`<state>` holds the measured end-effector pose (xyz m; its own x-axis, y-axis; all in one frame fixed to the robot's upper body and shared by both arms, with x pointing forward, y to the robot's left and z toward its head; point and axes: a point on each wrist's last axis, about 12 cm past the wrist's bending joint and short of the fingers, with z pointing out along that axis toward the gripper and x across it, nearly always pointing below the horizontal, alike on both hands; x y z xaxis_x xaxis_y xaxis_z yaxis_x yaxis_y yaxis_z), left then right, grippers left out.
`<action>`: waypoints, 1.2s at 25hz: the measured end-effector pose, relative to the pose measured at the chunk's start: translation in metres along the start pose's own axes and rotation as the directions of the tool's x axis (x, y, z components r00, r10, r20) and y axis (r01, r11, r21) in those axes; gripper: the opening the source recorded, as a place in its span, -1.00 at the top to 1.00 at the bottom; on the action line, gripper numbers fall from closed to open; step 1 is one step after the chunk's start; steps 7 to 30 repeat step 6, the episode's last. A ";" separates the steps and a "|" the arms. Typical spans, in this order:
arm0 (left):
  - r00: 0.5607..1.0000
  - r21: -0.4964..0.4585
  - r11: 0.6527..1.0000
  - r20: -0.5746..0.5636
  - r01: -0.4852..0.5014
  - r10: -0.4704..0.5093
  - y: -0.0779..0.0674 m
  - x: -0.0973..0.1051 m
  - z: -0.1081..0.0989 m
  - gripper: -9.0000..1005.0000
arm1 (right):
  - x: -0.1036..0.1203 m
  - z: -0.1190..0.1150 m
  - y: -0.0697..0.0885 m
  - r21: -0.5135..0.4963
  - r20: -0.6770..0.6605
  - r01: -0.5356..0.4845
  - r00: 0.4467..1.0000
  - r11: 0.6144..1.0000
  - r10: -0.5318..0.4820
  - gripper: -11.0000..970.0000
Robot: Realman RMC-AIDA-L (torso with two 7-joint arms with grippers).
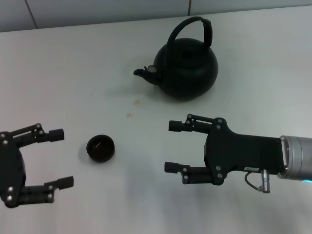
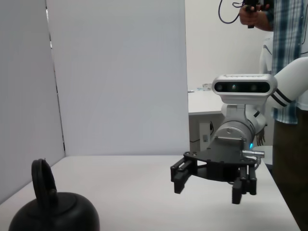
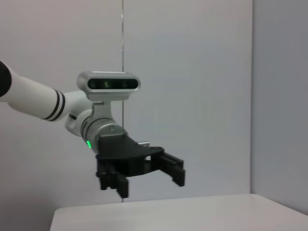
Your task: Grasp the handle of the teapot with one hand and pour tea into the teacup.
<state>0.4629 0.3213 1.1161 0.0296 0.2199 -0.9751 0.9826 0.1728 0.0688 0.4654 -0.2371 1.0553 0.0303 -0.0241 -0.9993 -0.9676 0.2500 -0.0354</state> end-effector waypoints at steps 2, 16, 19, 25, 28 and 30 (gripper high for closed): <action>1.000 -0.003 1.000 -0.001 -0.006 0.006 0.003 -0.001 0.002 -0.67 | 0.000 0.000 0.000 -0.001 0.000 -0.002 1.000 1.000 0.002 -0.60; 1.000 -0.003 1.000 -0.002 -0.013 0.013 0.007 -0.002 0.005 -0.67 | -0.001 0.001 -0.001 -0.005 0.002 0.003 1.000 1.000 -0.003 -0.60; 1.000 -0.003 1.000 -0.002 -0.013 0.013 0.007 -0.002 0.005 -0.67 | -0.001 0.001 -0.001 -0.005 0.002 0.003 1.000 1.000 -0.003 -0.60; 1.000 -0.003 1.000 -0.002 -0.013 0.013 0.007 -0.002 0.005 -0.67 | -0.001 0.001 -0.001 -0.005 0.002 0.003 1.000 1.000 -0.003 -0.60; 1.000 -0.003 1.000 -0.002 -0.013 0.013 0.007 -0.002 0.005 -0.67 | -0.001 0.001 -0.001 -0.005 0.002 0.003 1.000 1.000 -0.003 -0.60; 1.000 -0.003 1.000 -0.002 -0.013 0.013 0.007 -0.002 0.005 -0.67 | -0.001 0.001 -0.001 -0.005 0.002 0.003 1.000 1.000 -0.003 -0.60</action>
